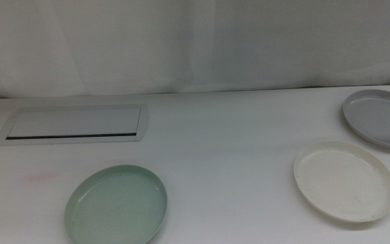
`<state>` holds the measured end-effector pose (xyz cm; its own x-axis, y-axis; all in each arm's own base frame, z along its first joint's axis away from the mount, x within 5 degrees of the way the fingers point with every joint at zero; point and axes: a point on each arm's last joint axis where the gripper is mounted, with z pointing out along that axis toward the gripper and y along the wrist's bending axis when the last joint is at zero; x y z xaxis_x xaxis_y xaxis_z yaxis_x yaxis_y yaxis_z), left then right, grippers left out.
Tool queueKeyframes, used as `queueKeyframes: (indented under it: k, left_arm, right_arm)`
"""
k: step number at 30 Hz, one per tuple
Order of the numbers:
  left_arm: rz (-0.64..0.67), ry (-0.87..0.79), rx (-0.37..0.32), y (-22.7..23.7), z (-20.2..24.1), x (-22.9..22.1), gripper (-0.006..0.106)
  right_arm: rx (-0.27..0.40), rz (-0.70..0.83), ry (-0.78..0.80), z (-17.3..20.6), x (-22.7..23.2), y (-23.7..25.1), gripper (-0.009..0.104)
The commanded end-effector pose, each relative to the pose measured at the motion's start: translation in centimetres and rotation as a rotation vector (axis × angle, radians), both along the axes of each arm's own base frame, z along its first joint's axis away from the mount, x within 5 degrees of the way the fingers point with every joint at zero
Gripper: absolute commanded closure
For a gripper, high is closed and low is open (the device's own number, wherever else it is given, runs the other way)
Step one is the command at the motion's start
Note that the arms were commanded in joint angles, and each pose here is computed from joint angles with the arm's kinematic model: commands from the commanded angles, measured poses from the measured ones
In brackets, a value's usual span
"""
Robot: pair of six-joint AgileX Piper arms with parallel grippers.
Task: Stack the three bowls on top of each other.
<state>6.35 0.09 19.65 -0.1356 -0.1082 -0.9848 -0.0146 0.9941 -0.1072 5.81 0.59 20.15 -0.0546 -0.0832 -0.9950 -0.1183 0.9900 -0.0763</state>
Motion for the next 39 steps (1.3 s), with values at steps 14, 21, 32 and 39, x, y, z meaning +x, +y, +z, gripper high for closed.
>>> queueKeyframes:
  k: [14,21,32,39]
  left_arm:
    - [0.011,-0.018,-0.175,-0.1,-0.8,0.0,0.008]
    - [0.002,-0.044,-0.165,-0.2,-0.6,0.1,0.008]
    - [0.065,0.024,-0.043,0.5,9.1,-0.1,0.009]
    - [0.069,0.333,-0.025,0.4,13.4,3.7,0.009]
  right_arm:
    - [0.191,0.016,0.001,-0.8,0.1,0.2,-0.008]
    - [0.192,0.016,0.001,-0.8,0.1,0.2,-0.008]
    - [0.188,0.017,-0.007,-0.7,0.1,0.2,-0.008]
    - [0.189,0.018,-0.015,-0.7,0.1,0.2,-0.008]
